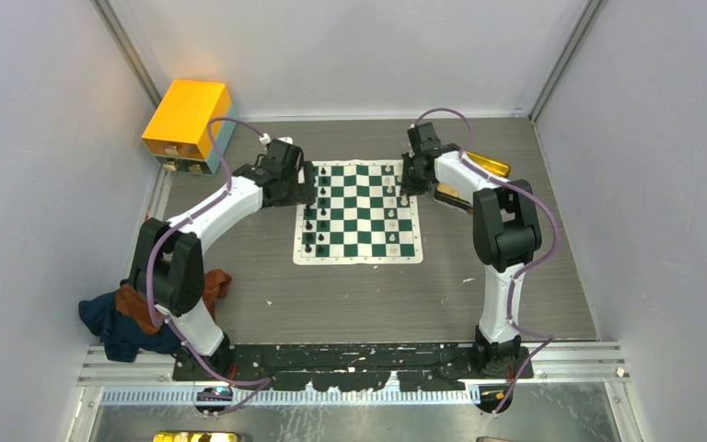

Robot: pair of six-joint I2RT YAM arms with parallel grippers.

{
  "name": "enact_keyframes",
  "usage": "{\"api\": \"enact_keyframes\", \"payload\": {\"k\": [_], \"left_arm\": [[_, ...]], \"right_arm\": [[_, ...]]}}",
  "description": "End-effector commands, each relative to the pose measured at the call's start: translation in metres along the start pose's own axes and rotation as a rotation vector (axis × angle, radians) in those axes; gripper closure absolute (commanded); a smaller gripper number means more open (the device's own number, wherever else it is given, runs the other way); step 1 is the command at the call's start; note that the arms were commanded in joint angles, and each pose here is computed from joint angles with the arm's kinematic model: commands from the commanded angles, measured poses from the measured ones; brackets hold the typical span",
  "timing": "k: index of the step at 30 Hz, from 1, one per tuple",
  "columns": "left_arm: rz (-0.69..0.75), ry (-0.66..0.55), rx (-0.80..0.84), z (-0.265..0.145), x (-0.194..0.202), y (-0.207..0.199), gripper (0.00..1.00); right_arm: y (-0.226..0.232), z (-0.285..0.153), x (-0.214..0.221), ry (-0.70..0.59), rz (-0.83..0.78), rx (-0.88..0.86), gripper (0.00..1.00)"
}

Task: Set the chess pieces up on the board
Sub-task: Place the chess piece on the chessboard.

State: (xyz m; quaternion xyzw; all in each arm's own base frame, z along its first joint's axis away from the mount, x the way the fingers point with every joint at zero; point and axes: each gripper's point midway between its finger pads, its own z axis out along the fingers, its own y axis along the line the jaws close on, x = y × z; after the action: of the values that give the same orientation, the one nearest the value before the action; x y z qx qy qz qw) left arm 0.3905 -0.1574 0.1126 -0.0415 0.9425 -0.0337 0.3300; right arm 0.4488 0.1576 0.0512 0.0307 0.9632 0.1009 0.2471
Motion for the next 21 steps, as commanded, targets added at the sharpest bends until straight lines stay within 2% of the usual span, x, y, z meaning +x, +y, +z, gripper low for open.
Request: {"api": "enact_keyframes", "payload": {"k": [1, 5, 10, 21], "left_arm": [[-0.009, -0.045, 0.023, -0.005, -0.013, -0.006, 0.03], [-0.011, -0.045, 0.023, -0.005, -0.012, -0.005, 0.03], [-0.012, -0.047, 0.024, -0.006, -0.013, -0.005, 0.03], [-0.02, -0.052, 0.027, -0.007, -0.014, -0.006, 0.03]], "right_arm": [[0.004, 0.002, -0.011, -0.033, 0.004, -0.015, 0.92], [0.002, 0.002, -0.01, -0.032, 0.003, -0.01, 0.81], [0.003, 0.0, -0.012, -0.036, 0.002, -0.011, 0.73], [0.005, -0.008, -0.018, -0.049, -0.009, -0.014, 0.68]]}}
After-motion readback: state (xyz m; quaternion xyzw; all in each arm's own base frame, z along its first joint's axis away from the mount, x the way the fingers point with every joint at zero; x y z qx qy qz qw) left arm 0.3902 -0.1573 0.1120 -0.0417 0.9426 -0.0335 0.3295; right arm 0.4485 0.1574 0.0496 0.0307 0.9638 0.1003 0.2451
